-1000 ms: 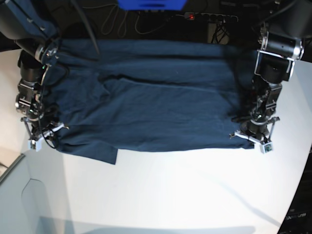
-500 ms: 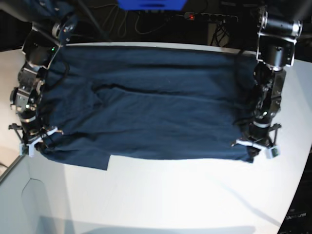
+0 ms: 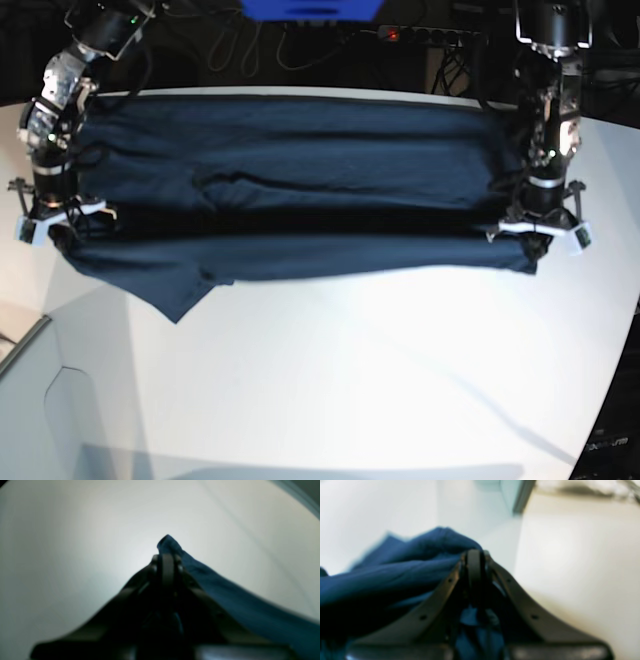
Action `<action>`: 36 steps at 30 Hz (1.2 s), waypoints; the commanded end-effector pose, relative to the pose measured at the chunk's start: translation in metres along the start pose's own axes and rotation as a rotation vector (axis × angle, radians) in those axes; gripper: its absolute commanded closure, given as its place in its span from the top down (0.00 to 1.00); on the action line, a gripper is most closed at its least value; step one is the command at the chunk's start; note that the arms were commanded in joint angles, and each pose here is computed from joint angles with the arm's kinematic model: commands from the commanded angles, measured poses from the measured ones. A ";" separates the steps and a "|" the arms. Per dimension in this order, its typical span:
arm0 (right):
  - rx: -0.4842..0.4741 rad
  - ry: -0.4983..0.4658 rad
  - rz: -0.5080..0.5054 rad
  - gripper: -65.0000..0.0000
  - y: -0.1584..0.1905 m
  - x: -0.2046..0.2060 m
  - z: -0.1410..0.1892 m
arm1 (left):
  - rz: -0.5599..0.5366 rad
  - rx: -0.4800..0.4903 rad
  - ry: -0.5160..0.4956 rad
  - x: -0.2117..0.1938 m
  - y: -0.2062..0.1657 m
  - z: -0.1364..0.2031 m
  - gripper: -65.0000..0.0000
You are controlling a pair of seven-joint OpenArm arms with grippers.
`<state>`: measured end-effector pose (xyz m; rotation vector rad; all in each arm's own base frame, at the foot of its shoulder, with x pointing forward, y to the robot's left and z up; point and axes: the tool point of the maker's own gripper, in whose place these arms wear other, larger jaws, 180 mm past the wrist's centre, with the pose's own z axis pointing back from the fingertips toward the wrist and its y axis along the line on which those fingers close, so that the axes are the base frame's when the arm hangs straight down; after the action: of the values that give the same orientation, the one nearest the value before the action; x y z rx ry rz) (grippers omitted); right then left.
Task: Layout the t-shirt on the table in an organized manner, then fold the t-shirt properly
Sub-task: 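Lift the hem edge with both grippers and fold it toward the collar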
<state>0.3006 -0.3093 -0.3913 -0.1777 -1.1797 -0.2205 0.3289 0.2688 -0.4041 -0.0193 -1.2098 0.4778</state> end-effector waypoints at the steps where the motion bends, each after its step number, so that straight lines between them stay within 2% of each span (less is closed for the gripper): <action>1: 0.000 -0.077 -0.013 0.00 -0.004 0.020 0.000 | 0.000 -0.012 -0.084 0.026 -0.002 0.000 0.00; 17: -0.002 0.019 -0.010 0.00 -0.012 -0.020 0.024 | -0.008 0.030 0.011 -0.017 0.020 0.027 0.00; 19: 0.016 0.026 0.001 0.08 -0.007 -0.022 0.024 | -0.008 0.029 0.012 -0.017 0.020 0.027 0.00; 22: 0.025 0.036 0.031 0.31 -0.010 -0.024 0.028 | -0.009 0.029 0.013 -0.018 0.020 0.028 0.00; 24: 0.006 -0.006 0.046 0.45 -0.017 -0.008 0.034 | -0.009 0.029 0.013 -0.018 0.020 0.028 0.00; 26: -0.021 -0.057 0.057 0.54 -0.023 0.011 0.039 | -0.008 0.029 0.012 -0.018 0.020 0.028 0.00; 30: -0.023 -0.134 0.082 0.57 -0.019 0.043 0.041 | -0.014 0.014 0.017 -0.019 0.014 0.027 0.00; 33: 0.127 -0.137 0.128 0.57 0.026 0.055 0.020 | -0.020 -0.001 0.027 -0.023 0.009 0.027 0.00; 36: 0.233 -0.044 0.169 0.57 0.061 0.049 -0.005 | -0.020 -0.003 0.028 -0.023 0.008 0.027 0.00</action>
<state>0.3301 -0.2486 -0.3682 -0.0590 -1.1530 0.0683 0.2881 0.2577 -0.4301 -0.0198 -1.1322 0.4704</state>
